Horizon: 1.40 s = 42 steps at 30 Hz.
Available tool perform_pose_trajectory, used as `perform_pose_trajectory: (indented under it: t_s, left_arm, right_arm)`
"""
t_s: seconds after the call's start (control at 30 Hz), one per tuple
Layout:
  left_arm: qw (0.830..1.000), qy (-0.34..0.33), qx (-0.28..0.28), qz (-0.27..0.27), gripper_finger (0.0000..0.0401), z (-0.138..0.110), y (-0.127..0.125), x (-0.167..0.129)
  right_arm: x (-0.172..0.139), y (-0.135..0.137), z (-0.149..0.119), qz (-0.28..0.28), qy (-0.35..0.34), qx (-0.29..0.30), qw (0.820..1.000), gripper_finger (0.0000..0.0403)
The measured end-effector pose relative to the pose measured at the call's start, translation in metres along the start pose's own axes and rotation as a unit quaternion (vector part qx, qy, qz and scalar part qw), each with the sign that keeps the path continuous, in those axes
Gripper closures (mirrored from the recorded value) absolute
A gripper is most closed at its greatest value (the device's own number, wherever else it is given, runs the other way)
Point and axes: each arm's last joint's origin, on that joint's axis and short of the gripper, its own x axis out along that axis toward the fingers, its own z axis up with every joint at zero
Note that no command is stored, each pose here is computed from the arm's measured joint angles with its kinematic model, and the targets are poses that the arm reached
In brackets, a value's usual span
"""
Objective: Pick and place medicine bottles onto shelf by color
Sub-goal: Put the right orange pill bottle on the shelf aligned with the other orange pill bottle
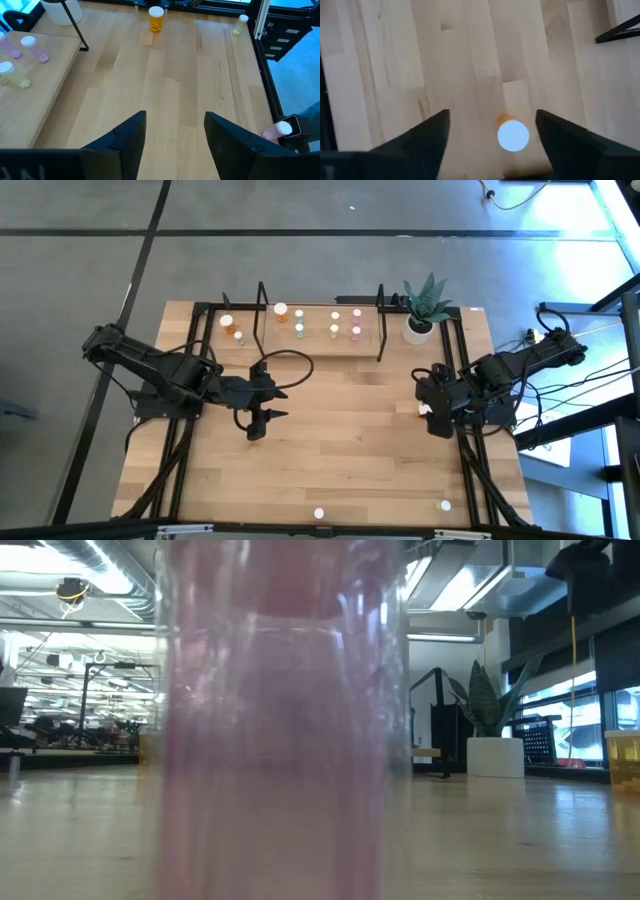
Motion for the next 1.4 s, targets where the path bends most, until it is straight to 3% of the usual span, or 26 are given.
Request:
perform_pose_trajectory:
  t_s: [0.13, 0.2, 0.4, 0.7, 0.93, 1.4]
  left_arm:
    - [1.0, 0.0, 0.0, 0.0, 0.0207, 0.0, 0.0, 0.0]
    - [1.0, 0.0, 0.0, 0.0, 0.0207, 0.0, 0.0, 0.0]
    - [1.0, 0.0, 0.0, 0.0, 0.0207, 0.0, 0.0, 0.0]
    - [1.0, 0.0, 0.0, 0.0, 0.0207, 0.0, 0.0, 0.0]
    - [1.0, 0.0, 0.0, 0.0, 0.0207, 0.0, 0.0, 0.0]
    - [1.0, 0.0, 0.0, 0.0, 0.0207, 0.0, 0.0, 0.0]
  right_arm:
    - [0.0, 0.0, 0.0, 0.001, 0.001, -0.014, 1.0, 0.0064]
    - [0.0, 0.0, -0.001, 0.003, 0.005, 0.014, 1.0, 0.0058]
    - [0.002, 0.0, -0.009, 0.007, 0.042, -0.003, 0.999, 0.0056]
    - [0.038, -0.008, -0.033, 0.013, 0.057, -0.002, 0.998, 0.0056]
    - [0.062, -0.013, -0.044, -0.014, 0.074, 0.01, 0.997, 0.0056]
    - [0.101, -0.035, -0.051, -0.036, 0.087, 0.081, 0.992, 0.0056]
